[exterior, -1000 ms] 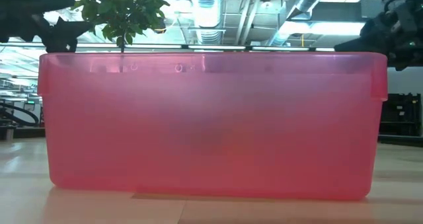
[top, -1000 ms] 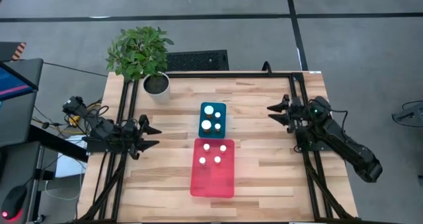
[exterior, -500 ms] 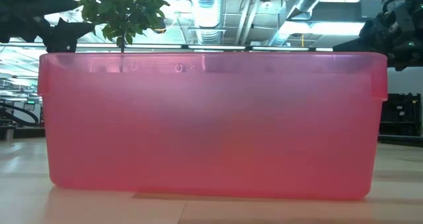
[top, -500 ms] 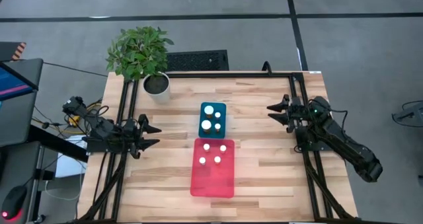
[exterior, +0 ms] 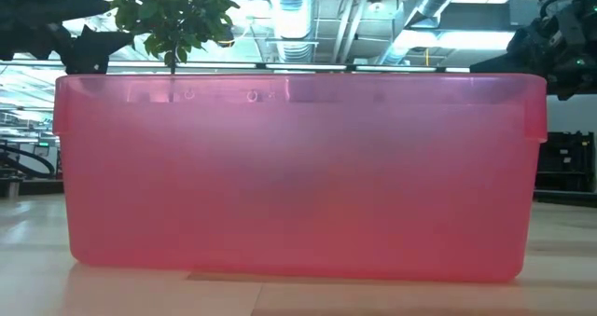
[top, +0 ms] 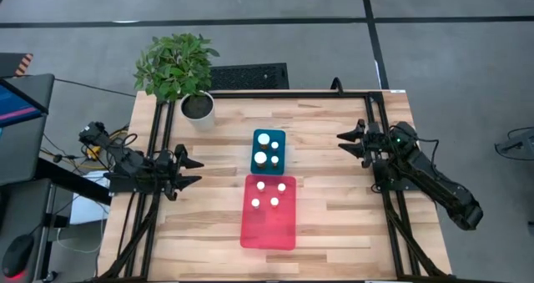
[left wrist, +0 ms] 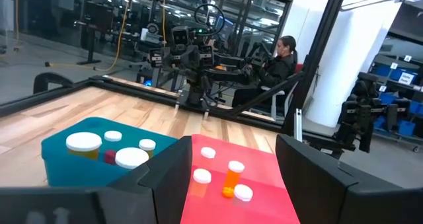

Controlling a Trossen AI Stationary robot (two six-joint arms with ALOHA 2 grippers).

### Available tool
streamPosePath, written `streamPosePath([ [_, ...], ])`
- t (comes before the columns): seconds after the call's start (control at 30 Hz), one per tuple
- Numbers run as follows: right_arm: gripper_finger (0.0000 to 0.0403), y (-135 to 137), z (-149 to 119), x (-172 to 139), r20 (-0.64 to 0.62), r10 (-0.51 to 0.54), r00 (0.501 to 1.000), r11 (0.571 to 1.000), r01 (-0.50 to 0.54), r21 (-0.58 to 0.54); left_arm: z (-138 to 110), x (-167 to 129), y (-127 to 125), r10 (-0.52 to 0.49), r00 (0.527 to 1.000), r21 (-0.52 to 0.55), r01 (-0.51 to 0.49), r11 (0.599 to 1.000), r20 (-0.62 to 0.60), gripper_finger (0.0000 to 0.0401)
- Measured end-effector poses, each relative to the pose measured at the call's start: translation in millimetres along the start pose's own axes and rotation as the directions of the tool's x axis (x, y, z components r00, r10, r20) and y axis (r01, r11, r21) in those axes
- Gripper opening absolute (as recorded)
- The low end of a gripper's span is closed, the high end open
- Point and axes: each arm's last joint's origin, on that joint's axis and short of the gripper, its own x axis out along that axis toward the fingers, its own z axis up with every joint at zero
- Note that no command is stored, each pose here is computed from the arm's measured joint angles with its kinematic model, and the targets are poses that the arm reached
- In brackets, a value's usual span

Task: Pick and place medicine bottles into bin by pill shape (circle, oval)
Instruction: Return to Home Position

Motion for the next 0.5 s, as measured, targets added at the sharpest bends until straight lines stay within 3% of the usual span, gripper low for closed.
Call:
streamPosePath([
  [0.5, 0.0205, 0.0, -0.1, 0.0, 0.000, 0.000, 1.000, 1.000, 0.000, 0.001, -0.6, -0.7, -1.5, -0.017, 1.000, -0.002, 0.017, 1.000, -0.005, 0.0211],
])
